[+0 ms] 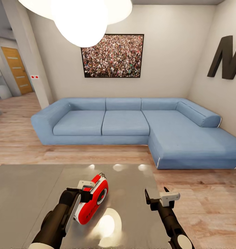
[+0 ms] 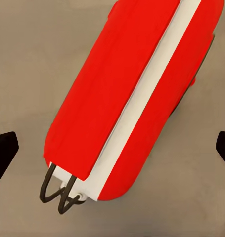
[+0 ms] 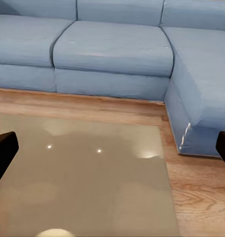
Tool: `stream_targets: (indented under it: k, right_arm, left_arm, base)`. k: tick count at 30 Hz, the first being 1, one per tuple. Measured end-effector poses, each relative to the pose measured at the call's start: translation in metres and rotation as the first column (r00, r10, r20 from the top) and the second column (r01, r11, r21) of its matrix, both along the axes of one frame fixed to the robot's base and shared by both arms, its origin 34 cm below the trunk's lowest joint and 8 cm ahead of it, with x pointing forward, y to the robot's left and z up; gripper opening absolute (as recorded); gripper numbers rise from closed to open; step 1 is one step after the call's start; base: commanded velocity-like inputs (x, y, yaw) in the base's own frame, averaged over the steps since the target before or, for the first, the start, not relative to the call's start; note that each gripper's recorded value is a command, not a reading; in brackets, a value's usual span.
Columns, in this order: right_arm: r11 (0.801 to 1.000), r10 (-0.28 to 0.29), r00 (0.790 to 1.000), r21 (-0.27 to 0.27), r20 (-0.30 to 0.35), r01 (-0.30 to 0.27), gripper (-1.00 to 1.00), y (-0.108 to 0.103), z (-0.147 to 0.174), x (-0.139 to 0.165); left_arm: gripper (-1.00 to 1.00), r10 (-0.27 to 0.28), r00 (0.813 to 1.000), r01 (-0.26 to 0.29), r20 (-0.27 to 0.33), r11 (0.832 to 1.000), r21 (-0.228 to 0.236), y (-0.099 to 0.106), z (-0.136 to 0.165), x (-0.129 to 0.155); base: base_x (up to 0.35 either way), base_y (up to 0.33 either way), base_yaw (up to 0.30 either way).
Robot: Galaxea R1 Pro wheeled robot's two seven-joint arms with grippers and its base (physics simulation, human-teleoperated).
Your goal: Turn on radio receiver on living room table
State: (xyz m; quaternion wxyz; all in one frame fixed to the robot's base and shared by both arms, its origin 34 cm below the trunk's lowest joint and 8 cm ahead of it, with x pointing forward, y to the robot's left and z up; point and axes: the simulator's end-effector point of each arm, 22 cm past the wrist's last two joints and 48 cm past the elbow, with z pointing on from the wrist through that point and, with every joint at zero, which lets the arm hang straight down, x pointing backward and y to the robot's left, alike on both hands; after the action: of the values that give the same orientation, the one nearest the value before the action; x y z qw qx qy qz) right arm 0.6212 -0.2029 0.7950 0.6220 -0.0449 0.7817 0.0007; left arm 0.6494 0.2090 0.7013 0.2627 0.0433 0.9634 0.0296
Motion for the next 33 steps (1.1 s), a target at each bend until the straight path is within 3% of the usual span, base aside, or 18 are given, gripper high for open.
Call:
stream_targets:
  k: [6,13,33]
  right_arm:
    - [1.000,0.000,1.000,0.000,-0.010,0.000,1.00,0.000,-0.005,0.000]
    - [1.000,0.000,1.000,0.000,-0.021,0.000,1.00,0.000,-0.010,-0.001]
    - [1.000,0.000,0.999,0.000,-0.052,0.000,1.00,0.000,-0.025,-0.002]
  left_arm:
    - [1.00,-0.001,1.000,0.001,-0.006,1.000,-0.003,0.000,-0.003,0.000]
    - [1.00,-0.008,1.000,0.008,0.029,1.000,-0.006,-0.003,0.008,0.008]
    - [1.00,-0.014,1.000,0.014,0.005,1.000,-0.002,-0.004,-0.006,0.006]
  base:
    - [0.000,0.000,0.000]
    - [0.000,0.000,0.000]
    - [0.000,0.000,0.000]
